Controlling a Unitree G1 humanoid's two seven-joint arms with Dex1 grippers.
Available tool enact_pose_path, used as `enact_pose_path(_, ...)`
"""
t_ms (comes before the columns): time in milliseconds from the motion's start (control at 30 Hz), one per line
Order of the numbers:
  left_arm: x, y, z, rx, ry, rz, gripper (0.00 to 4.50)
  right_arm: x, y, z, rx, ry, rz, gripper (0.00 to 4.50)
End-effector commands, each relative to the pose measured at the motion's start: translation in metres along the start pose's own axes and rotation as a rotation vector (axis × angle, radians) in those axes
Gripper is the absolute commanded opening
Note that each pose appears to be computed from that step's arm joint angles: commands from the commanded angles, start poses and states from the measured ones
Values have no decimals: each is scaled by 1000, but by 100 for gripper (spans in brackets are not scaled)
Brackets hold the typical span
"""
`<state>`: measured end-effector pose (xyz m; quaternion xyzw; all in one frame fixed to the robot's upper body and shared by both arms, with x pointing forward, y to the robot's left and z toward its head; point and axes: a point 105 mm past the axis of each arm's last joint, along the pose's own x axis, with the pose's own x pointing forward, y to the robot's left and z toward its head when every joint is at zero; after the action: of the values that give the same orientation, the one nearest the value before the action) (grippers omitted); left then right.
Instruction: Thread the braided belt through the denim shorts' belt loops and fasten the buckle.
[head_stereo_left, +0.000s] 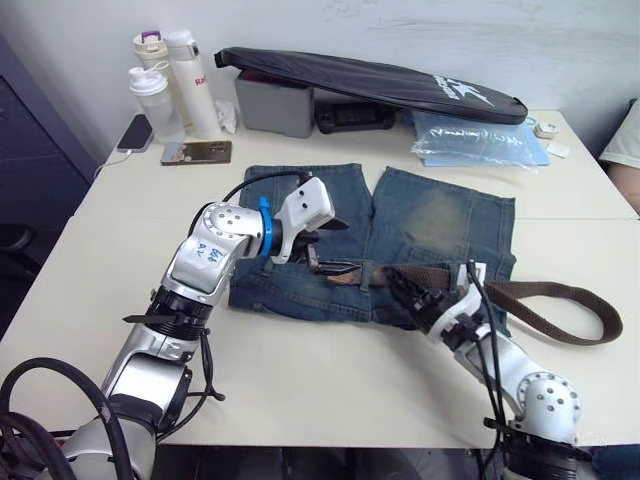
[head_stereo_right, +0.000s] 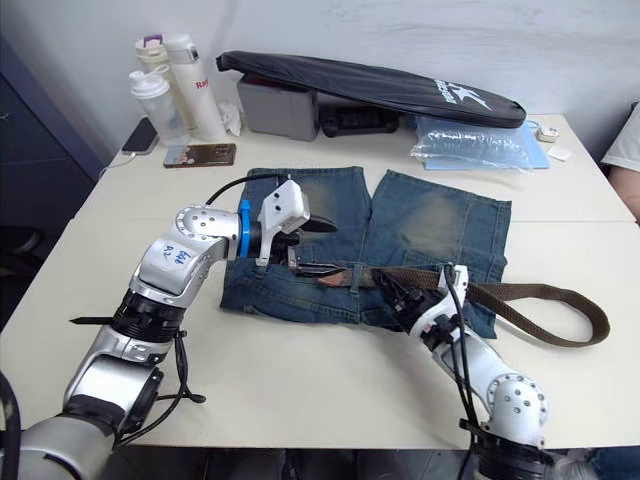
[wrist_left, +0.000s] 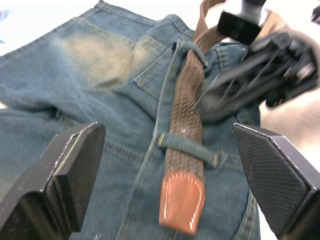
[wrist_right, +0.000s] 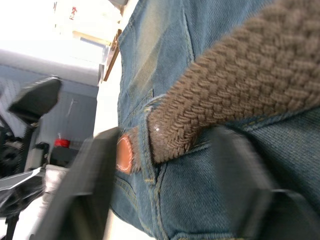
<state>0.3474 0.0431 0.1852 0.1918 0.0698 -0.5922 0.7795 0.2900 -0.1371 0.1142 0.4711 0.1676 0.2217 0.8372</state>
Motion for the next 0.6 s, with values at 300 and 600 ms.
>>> enact_pose_path(300,-14,5,4,-240,-23,-41,450,-57,37,20,-526,132,13,440)
enact_pose_path(600,-4,5,-13,-535,43,-26,450,-65,14,41,-863,166,-151,128)
